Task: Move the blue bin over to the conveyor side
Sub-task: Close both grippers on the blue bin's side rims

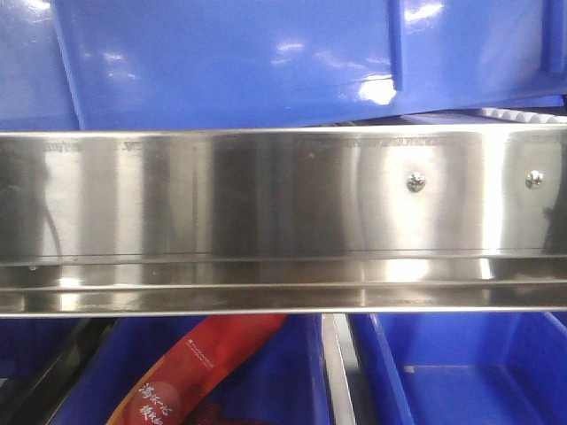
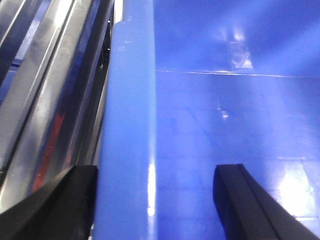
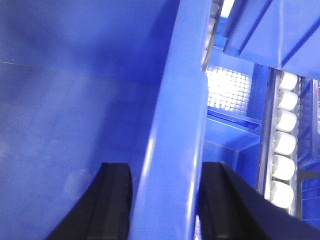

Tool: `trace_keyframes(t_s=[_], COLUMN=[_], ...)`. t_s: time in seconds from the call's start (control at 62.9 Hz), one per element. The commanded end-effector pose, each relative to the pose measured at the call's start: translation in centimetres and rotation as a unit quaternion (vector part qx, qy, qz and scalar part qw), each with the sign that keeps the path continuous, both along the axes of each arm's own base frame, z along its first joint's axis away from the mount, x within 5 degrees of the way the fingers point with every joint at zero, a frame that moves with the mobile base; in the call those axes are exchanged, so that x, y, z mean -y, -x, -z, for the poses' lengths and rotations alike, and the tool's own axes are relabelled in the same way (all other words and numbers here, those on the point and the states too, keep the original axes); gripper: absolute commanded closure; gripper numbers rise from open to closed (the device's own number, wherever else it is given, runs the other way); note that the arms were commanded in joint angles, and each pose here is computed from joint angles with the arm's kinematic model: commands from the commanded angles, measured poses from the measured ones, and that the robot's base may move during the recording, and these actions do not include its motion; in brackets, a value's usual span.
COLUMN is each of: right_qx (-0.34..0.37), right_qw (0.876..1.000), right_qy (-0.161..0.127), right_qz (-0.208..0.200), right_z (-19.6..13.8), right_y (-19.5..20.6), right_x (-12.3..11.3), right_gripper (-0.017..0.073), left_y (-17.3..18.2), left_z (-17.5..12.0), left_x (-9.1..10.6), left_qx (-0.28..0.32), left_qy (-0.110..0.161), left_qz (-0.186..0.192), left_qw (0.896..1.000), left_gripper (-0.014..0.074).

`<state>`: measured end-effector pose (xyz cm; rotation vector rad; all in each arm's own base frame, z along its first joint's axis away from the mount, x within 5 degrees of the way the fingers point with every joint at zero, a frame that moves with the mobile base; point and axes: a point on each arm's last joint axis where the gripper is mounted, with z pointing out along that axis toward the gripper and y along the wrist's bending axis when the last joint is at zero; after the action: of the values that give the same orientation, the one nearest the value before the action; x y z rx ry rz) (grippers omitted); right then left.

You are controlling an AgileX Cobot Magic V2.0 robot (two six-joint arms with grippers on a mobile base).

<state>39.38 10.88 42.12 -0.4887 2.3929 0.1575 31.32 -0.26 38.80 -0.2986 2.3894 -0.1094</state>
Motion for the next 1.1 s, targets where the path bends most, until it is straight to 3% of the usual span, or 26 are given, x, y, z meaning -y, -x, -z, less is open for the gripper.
trace_keyframes(t_s=[0.0, 0.223, 0.938, 1.082], right_qx=[0.013, 0.01, 0.01, 0.01], right_qw=[1.0, 1.0, 1.0, 1.0], right_qy=[-0.004, -0.016, -0.016, -0.016], right_qz=[0.001, -0.004, -0.004, -0.004], right_z=[-0.48, -0.5, -0.5, -0.5], right_y=[0.11, 0.18, 0.18, 0.18], right_x=[-0.05, -0.26, -0.26, -0.26], right_gripper=[0.0637, 0.0637, 0.0637, 0.0637], left_y=[-0.06, -0.23, -0.55, -0.48], left_z=[-0.29, -0.29, -0.63, -0.55], left_x=[0.13, 0.13, 0.04, -0.03], left_qx=[0.012, 0.018, 0.043, 0.038], left_qy=[0.002, 0.008, 0.002, -0.003], left_qz=[-0.001, -0.007, -0.007, -0.008], left_qw=[1.0, 1.0, 0.999, 0.999], left_gripper=[0.0213, 0.0276, 0.0277, 0.0334])
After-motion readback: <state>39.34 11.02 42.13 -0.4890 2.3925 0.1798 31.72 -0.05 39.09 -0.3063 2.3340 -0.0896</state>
